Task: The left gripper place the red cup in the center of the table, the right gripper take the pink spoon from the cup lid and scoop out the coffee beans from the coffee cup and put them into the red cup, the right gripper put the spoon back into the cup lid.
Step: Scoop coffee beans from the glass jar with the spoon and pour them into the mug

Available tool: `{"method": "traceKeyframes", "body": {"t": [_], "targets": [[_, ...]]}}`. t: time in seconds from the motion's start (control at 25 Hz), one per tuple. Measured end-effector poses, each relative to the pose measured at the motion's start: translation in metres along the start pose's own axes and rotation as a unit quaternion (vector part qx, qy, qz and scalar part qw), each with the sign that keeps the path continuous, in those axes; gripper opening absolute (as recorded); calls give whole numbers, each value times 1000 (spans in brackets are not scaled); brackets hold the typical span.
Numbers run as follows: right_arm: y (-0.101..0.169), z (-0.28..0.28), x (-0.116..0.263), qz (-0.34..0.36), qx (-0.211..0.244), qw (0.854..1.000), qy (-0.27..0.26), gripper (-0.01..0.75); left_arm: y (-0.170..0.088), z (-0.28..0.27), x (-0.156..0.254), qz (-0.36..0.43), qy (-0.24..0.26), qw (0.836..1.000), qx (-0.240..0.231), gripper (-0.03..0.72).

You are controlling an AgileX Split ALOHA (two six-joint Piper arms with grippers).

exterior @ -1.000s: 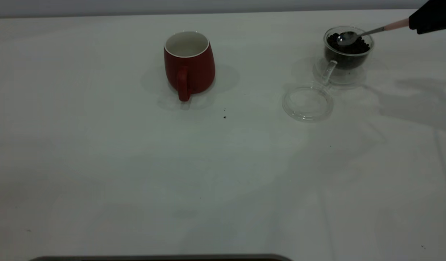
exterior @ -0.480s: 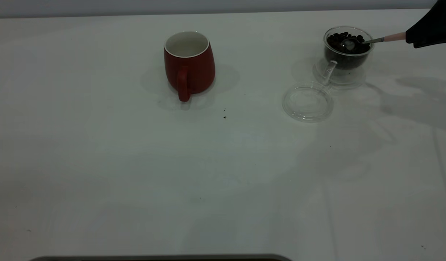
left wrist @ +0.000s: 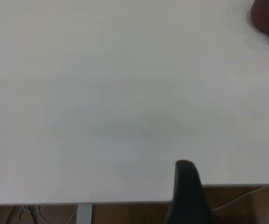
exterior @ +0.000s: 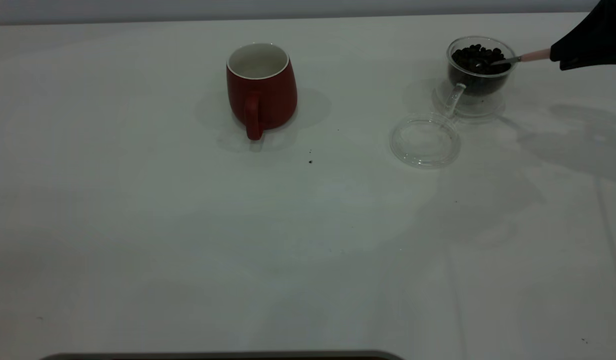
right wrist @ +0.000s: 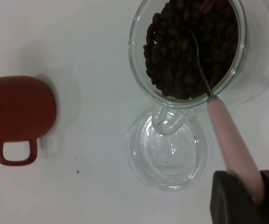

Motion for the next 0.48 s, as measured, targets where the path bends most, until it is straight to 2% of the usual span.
{"method": "traceKeyframes", "body": {"t": [0.48], "targets": [[-5, 18, 8, 63, -40, 997, 18, 110, 0, 0, 0, 0, 0, 1000, 0, 569]]}}
Point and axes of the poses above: a point on each arm's last joint axis where the gripper is mounted, z pointing out along that axis toward the gripper, y along the wrist's bending axis when the last joint is at zero, x = y × z, the point moved 3 cm from there along z, pointing out along that axis toward the gripper, and after that the axes turned 3 degrees about z, right-handed, at the moved point
